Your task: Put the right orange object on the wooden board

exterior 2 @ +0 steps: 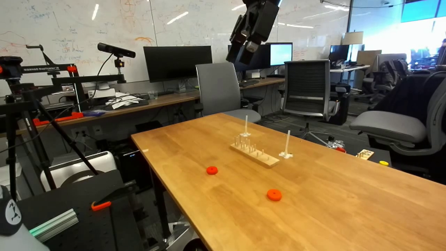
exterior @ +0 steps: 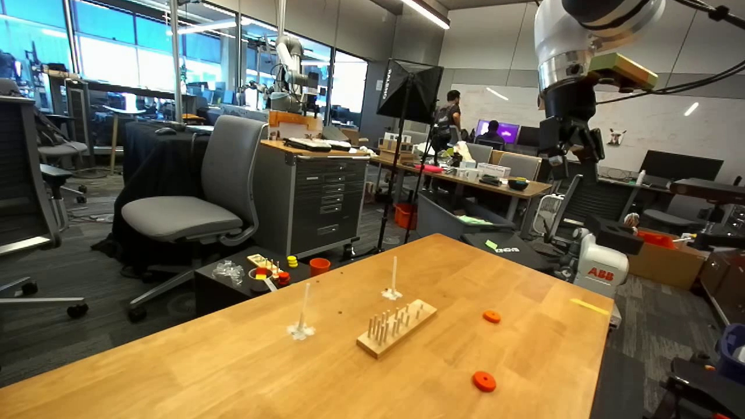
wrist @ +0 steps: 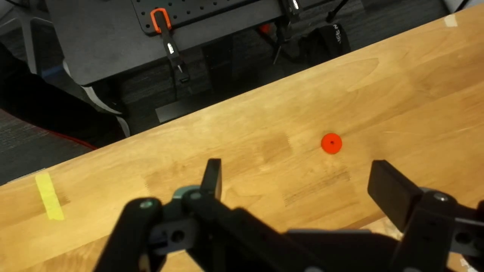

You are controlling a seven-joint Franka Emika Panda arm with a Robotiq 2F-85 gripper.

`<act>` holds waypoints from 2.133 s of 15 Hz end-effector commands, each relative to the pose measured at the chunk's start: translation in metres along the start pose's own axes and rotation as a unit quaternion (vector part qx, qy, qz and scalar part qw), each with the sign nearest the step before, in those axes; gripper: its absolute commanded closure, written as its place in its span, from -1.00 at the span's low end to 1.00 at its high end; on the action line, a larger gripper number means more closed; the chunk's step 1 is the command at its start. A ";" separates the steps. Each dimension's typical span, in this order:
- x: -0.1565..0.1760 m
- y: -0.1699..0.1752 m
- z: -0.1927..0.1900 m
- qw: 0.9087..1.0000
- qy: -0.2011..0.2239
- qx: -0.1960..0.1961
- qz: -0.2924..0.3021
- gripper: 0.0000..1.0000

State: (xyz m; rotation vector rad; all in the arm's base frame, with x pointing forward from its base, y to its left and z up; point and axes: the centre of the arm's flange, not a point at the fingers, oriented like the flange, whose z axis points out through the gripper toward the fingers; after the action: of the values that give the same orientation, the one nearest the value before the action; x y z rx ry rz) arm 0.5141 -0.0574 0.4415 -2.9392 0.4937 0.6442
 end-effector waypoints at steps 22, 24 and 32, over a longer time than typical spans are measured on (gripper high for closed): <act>0.241 0.042 0.076 0.947 0.084 -0.004 0.308 -1.00; 0.242 0.032 0.104 0.956 0.038 -0.037 0.290 -1.00; 0.221 0.027 0.137 0.954 0.041 -0.121 0.269 -1.00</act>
State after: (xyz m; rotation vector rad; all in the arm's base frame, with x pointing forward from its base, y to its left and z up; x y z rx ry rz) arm 0.6502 -0.1322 0.2205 -2.9100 1.3471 0.6557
